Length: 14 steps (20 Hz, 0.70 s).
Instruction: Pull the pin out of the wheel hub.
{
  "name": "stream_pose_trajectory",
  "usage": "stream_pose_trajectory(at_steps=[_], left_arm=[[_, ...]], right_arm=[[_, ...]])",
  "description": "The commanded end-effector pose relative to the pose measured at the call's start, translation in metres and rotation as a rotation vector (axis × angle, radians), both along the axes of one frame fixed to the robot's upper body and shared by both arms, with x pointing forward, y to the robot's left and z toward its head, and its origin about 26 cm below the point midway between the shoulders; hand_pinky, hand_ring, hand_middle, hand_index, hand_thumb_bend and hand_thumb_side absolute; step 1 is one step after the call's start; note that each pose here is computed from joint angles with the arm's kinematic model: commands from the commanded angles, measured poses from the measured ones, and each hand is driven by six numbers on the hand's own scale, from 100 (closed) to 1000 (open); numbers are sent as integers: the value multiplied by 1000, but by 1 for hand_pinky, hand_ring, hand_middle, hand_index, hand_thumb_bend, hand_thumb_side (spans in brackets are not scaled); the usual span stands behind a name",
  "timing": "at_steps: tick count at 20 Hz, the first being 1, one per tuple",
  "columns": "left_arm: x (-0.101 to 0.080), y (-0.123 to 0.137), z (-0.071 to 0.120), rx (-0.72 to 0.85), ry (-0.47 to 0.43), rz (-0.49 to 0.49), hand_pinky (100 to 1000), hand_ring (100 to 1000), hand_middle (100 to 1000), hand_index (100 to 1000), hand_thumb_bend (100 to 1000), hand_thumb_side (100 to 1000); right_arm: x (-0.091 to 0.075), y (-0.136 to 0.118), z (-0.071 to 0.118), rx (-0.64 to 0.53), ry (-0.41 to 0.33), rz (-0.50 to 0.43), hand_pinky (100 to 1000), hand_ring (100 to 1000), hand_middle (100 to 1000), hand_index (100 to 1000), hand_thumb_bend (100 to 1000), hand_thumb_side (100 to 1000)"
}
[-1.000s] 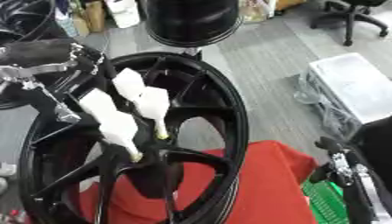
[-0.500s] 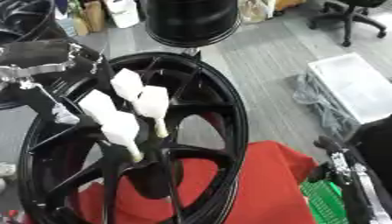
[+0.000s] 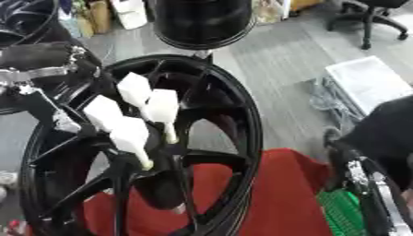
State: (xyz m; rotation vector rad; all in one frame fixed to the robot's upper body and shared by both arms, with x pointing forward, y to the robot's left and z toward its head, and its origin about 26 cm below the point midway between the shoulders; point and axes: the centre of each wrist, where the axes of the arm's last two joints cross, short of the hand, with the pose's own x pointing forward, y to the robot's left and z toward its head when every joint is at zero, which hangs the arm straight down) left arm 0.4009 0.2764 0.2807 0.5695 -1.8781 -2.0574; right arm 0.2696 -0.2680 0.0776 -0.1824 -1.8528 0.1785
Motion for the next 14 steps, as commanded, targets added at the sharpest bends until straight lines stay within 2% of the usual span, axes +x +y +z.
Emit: stream_pose_trajectory(at_steps=[1,14], left_arm=[[-5,7,18,434,-54,-228,587,216,240,689,562,326],[5,0,0,478,-16,-211,589,228,293,718,525,354]], right_arm=[[0,-2,5,-5,-18,2,445,415,791,851,100,879],[1,-2,6,-4,-18,5,446,415,791,851,100,894]])
